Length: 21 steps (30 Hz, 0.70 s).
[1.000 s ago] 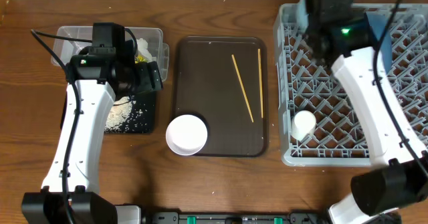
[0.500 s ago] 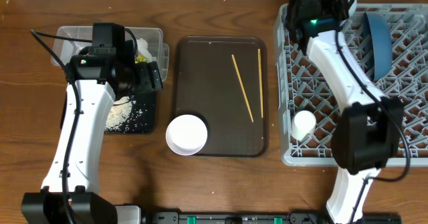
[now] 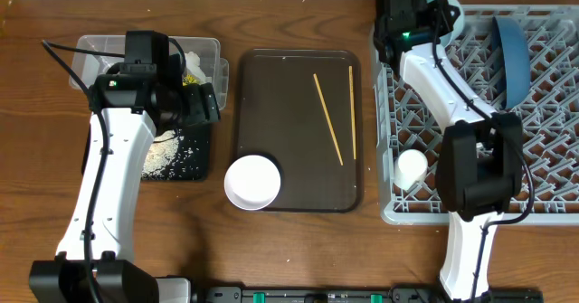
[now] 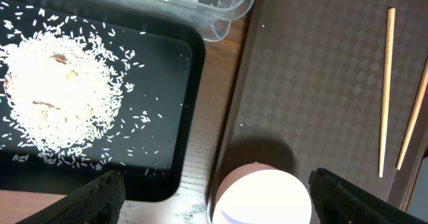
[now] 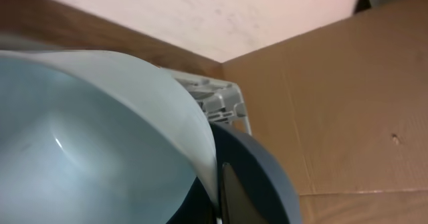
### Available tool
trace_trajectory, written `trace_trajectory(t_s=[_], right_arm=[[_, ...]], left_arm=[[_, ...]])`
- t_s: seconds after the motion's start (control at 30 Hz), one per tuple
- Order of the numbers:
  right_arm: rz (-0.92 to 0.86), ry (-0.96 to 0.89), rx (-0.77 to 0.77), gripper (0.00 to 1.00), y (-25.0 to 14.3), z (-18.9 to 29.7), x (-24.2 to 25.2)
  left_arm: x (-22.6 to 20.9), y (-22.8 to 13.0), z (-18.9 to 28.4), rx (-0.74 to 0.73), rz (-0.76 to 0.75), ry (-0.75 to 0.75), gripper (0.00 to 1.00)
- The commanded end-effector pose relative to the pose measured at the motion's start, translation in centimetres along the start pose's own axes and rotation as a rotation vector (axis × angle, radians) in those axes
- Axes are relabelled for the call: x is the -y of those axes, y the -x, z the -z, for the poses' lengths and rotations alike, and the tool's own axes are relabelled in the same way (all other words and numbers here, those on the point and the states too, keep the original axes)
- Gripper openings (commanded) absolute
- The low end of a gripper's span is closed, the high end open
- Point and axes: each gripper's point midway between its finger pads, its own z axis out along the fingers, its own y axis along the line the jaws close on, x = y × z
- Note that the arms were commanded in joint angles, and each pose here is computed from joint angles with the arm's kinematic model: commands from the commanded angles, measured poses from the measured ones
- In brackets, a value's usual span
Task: Sort waste into correct bins and load items into the dishwasher rack
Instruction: 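Carry the light-blue bowl into the rack's back-left and release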
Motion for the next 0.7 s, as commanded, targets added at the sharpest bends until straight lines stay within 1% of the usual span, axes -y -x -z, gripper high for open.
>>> trace_trajectory(t_s=[0.0, 0.07, 0.17, 0.3, 0.33, 0.37, 0.4, 0.43, 0.47, 0.5, 0.57, 0.6, 0.67], right_arm=[[0.032, 0.052, 0.011, 0.01, 0.0, 0.5, -1.8], [0.031, 0.092, 0.013, 0.01, -0.2, 0.6, -2.6], [0.074, 0.176, 0.017, 0.01, -0.6, 1.1, -4.3], [0.116, 0.201, 0.011, 0.02, -1.1, 2.3, -5.3], [0.129, 0.206, 0.013, 0.07, -1.1, 2.7, -5.5], [0.138, 0.209, 0.016, 0.15, -1.0, 3.0, -5.7], [0.15, 0.21, 0.018, 0.29, -1.0, 3.4, -5.9], [0.159, 0.205, 0.02, 0.48, -1.0, 3.8, -5.9], [0.169, 0.199, 0.023, 0.58, -1.0, 4.3, -5.9], [0.177, 0.194, 0.028, 0.64, -0.9, 4.8, -5.8], [0.185, 0.188, 0.042, 0.73, -0.6, 5.8, -5.7], [0.184, 0.19, 0.053, 0.77, -0.3, 6.4, -5.6], [0.177, 0.198, 0.078, 0.81, 0.3, 7.6, -5.4]], left_arm=[[0.2, 0.5, 0.7, 0.022, 0.005, -0.011, 0.9], [0.2, 0.5, 0.7, 0.022, 0.005, -0.011, 0.9], [0.2, 0.5, 0.7, 0.023, 0.005, -0.011, 0.9], [0.2, 0.5, 0.7, 0.023, 0.005, -0.011, 0.9], [0.2, 0.5, 0.7, 0.023, 0.005, -0.011, 0.9], [0.2, 0.5, 0.7, 0.022, 0.005, -0.011, 0.9], [0.2, 0.5, 0.7, 0.023, 0.005, -0.011, 0.91], [0.2, 0.5, 0.7, 0.023, 0.005, -0.011, 0.9], [0.2, 0.5, 0.7, 0.023, 0.005, -0.011, 0.91], [0.2, 0.5, 0.7, 0.023, 0.005, -0.011, 0.9], [0.2, 0.5, 0.7, 0.023, 0.005, -0.011, 0.9], [0.2, 0.5, 0.7, 0.023, 0.005, -0.011, 0.9], [0.2, 0.5, 0.7, 0.023, 0.005, -0.011, 0.91]])
